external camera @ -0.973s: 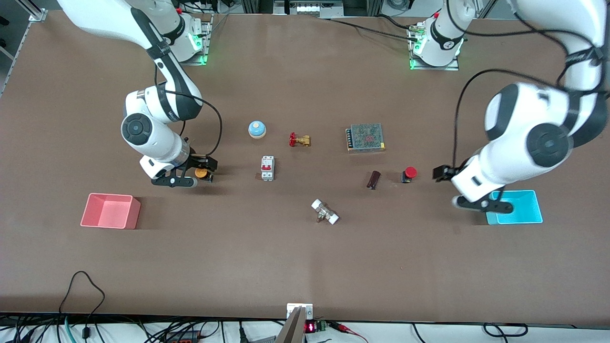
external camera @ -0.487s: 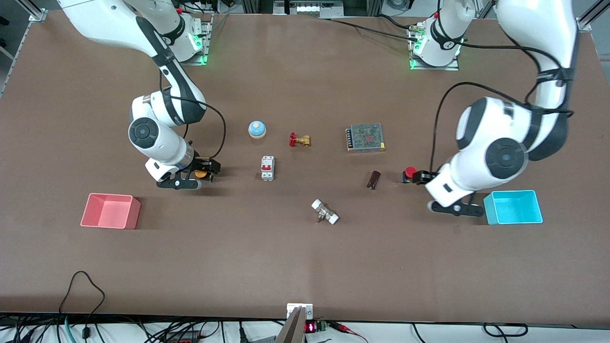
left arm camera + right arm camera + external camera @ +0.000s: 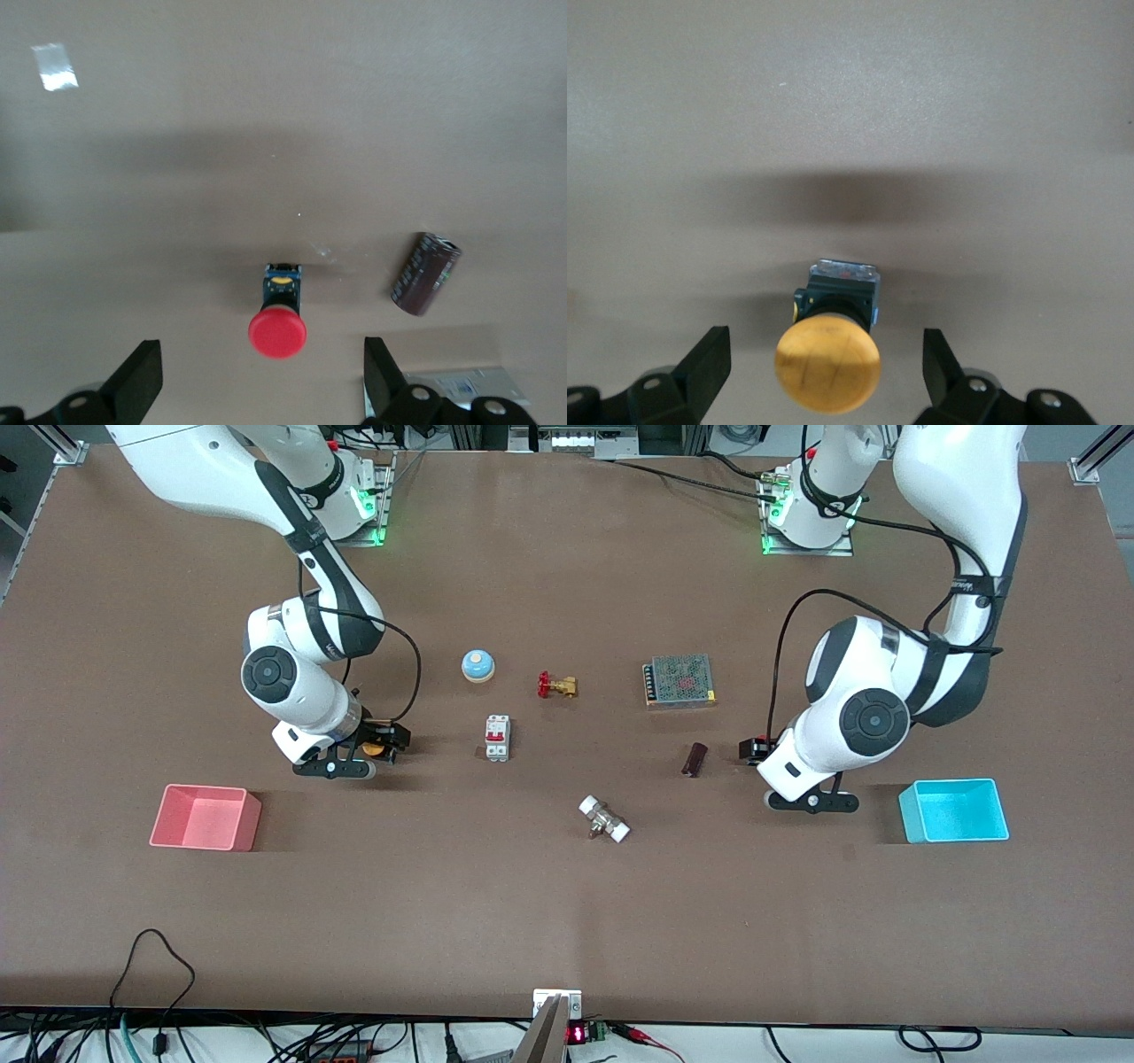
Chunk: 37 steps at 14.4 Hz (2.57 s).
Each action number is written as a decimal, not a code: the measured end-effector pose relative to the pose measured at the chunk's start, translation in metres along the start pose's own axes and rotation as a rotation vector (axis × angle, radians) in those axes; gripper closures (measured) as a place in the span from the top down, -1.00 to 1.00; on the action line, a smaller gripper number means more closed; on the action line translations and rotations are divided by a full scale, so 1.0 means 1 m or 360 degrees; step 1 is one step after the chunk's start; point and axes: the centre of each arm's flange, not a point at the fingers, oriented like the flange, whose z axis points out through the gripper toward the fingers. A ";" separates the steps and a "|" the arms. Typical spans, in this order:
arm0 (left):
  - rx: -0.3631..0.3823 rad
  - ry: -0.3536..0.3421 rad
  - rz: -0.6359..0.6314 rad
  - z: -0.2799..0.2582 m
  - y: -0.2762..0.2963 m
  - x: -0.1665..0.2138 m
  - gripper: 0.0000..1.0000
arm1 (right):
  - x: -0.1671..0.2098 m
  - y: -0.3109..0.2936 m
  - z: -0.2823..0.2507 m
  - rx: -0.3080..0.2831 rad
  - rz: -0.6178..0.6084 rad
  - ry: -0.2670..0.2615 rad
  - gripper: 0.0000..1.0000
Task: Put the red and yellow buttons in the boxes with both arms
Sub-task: 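Close the right gripper on the yellow button while the left gripper descends, then carry the yellow button to the pink box while the left gripper carries red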
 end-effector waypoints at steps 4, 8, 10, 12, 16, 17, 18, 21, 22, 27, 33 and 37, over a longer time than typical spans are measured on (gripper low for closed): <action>-0.0013 0.0044 -0.0006 0.044 -0.002 -0.017 1.00 | 0.000 0.000 0.004 -0.0002 -0.0001 -0.0005 0.25; -0.0026 0.0087 -0.0007 0.063 -0.004 -0.027 1.00 | 0.000 0.000 0.004 -0.0002 -0.0002 -0.0005 -0.19; -0.0039 0.0132 -0.0009 0.073 -0.005 -0.031 1.00 | 0.000 0.000 0.004 -0.0002 -0.0003 -0.0003 -0.19; -0.0054 0.0178 -0.0009 0.084 -0.006 -0.035 1.00 | 0.005 0.000 -0.003 0.0001 -0.0002 0.0017 -0.19; -0.0061 0.0198 -0.0008 0.095 -0.007 -0.039 0.89 | 0.043 0.046 -0.100 -0.0031 -0.0017 0.0043 -0.19; -0.0062 0.0201 -0.0008 0.096 -0.007 -0.039 0.76 | 0.053 0.076 -0.135 -0.0046 -0.0030 0.0031 -0.19; -0.0062 0.0202 -0.0008 0.097 -0.007 -0.040 0.52 | 0.061 0.107 -0.167 -0.0060 -0.0043 0.0013 -0.19; -0.0062 0.0200 -0.0007 0.099 -0.007 -0.040 -0.11 | 0.073 0.194 -0.220 -0.0088 -0.0079 -0.0003 -0.19; -0.0062 0.0200 -0.0006 0.099 -0.007 -0.040 -0.30 | 0.076 0.215 -0.219 -0.0096 -0.0079 -0.0006 -0.19; -0.0059 0.0203 -0.0001 0.093 -0.009 -0.037 -0.31 | 0.107 0.269 -0.150 -0.0129 -0.0054 0.0020 -0.19; 0.0025 0.0115 0.0048 -0.017 -0.071 0.006 -0.31 | 0.130 0.273 -0.077 -0.0117 -0.0046 0.0108 -0.19; 0.0120 0.0149 0.0112 -0.047 -0.125 0.019 -0.31 | 0.132 0.271 -0.062 -0.0109 -0.0047 0.0099 -0.19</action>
